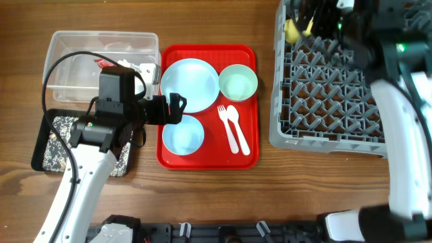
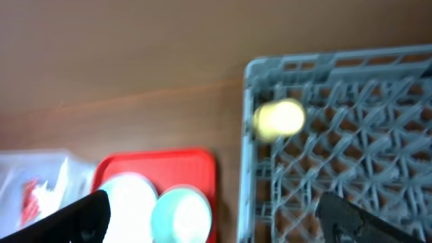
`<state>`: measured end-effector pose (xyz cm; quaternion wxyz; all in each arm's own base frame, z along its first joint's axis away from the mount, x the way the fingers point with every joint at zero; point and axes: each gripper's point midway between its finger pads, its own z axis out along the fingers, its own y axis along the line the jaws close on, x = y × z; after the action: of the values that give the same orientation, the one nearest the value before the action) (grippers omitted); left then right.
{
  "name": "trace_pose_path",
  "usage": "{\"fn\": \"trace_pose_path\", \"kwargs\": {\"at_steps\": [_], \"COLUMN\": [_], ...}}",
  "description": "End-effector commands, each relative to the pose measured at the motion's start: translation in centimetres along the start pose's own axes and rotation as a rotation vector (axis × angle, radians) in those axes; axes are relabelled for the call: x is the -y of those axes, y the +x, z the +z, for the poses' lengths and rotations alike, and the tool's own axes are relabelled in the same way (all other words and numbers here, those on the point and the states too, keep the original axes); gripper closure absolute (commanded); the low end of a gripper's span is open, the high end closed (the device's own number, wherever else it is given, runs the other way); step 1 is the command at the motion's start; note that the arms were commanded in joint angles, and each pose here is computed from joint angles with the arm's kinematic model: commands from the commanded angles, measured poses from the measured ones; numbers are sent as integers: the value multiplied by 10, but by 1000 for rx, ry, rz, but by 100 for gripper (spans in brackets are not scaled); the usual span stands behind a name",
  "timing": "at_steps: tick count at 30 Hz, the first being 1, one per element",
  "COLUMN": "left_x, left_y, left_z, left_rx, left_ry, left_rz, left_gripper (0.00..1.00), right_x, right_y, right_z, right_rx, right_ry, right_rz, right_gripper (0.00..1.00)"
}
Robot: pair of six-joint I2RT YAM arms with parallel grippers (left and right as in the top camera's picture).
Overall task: Sort waste into correct bins and load items into the dishwasher rack
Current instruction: 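Lower the yellow cup into the rack's far corner and open the right gripper, then withdraw the right gripper from the rack toward the red tray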
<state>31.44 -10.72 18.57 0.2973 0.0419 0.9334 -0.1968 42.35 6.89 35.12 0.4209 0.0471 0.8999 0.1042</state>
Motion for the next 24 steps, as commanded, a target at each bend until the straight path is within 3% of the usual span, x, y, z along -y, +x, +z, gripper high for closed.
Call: {"fn": "trace_pose_path", "kwargs": {"at_steps": [1, 6, 10, 17, 24], "left_x": [7, 6, -5, 3, 3], "left_y": [4, 20, 32, 36, 37], "left_z": [0, 2, 1, 3, 3], "left_rx": [-22, -74, -101, -107, -111], "left_ry": [4, -68, -196, -193, -196], "left_rz": [37, 60, -13, -15, -26], "left_gripper": [0, 0, 0, 0, 0], "right_x": [-19, -36, -55, -72, -58], "right_y": [28, 64, 83, 128, 175], "right_z": [-9, -25, -44, -87, -112], "right_rx": [-97, -217, -262, -318, -283], "right_ry": [-36, -68, -108, -170, -205], "right_rz": [-19, -59, -97, -174, -128], "right_gripper": [1, 2, 3, 5, 4]}}
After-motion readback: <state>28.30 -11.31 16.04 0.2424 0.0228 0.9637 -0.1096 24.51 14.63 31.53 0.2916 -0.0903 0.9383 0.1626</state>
